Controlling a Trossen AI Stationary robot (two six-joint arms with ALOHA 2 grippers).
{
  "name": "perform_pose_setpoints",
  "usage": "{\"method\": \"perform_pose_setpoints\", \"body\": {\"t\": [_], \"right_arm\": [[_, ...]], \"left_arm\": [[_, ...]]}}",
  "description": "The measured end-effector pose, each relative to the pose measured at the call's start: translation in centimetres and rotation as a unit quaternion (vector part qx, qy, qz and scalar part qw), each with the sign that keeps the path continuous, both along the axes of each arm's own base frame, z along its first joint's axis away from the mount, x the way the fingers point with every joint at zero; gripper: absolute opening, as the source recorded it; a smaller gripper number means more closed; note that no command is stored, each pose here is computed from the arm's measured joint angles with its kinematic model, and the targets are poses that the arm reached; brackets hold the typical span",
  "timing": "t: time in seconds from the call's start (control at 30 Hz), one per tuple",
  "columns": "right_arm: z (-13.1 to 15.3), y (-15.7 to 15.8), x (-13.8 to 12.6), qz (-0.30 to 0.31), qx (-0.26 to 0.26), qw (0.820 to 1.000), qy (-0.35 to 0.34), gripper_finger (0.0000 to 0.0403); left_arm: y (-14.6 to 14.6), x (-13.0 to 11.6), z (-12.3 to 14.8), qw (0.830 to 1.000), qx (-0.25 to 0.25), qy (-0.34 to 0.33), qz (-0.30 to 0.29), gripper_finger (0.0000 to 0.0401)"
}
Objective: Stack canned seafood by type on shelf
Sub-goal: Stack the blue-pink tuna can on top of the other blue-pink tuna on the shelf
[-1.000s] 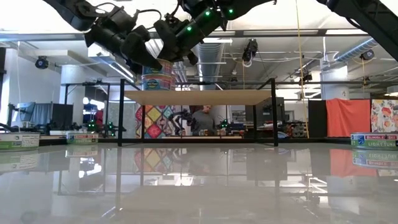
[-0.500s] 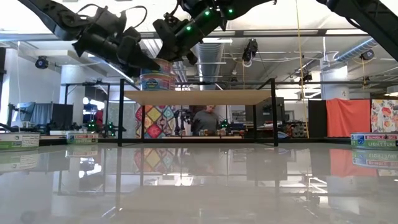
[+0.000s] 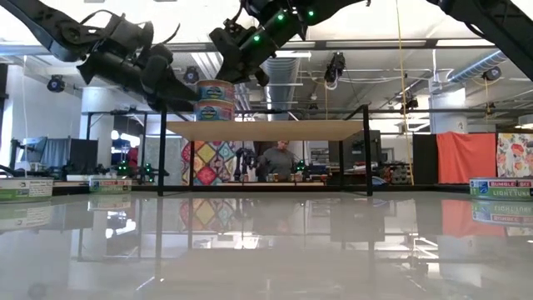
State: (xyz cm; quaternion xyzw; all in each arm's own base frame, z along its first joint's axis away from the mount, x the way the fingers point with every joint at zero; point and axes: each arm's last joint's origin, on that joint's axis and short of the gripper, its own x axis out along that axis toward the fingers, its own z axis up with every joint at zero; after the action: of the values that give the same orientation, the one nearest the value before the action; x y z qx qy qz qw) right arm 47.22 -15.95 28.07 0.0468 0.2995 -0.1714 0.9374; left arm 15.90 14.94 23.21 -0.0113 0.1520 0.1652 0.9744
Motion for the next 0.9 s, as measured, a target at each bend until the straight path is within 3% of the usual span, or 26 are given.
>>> {"method": "perform_pose_setpoints", "body": {"t": [0.43,0.63,0.9], "right_arm": [[0.7,0.0,0.0,0.0,-0.003,1.0,-0.023,0.0013],[2.5,0.5,-0.3,0.011,-0.021,0.998,-0.056,0.0013],[6.2,1.1,-3.4,0.004,-0.054,0.998,-0.02,0.0013]], "left_arm": [[-0.9,-0.8,3.9,0.999,0.029,-0.018,-0.005,0.04],[-1.0,-1.0,4.1,0.999,0.021,-0.025,-0.001,0.04],[-1.1,-1.2,3.5,1.0,0.004,0.004,0.017,0.04]]}}
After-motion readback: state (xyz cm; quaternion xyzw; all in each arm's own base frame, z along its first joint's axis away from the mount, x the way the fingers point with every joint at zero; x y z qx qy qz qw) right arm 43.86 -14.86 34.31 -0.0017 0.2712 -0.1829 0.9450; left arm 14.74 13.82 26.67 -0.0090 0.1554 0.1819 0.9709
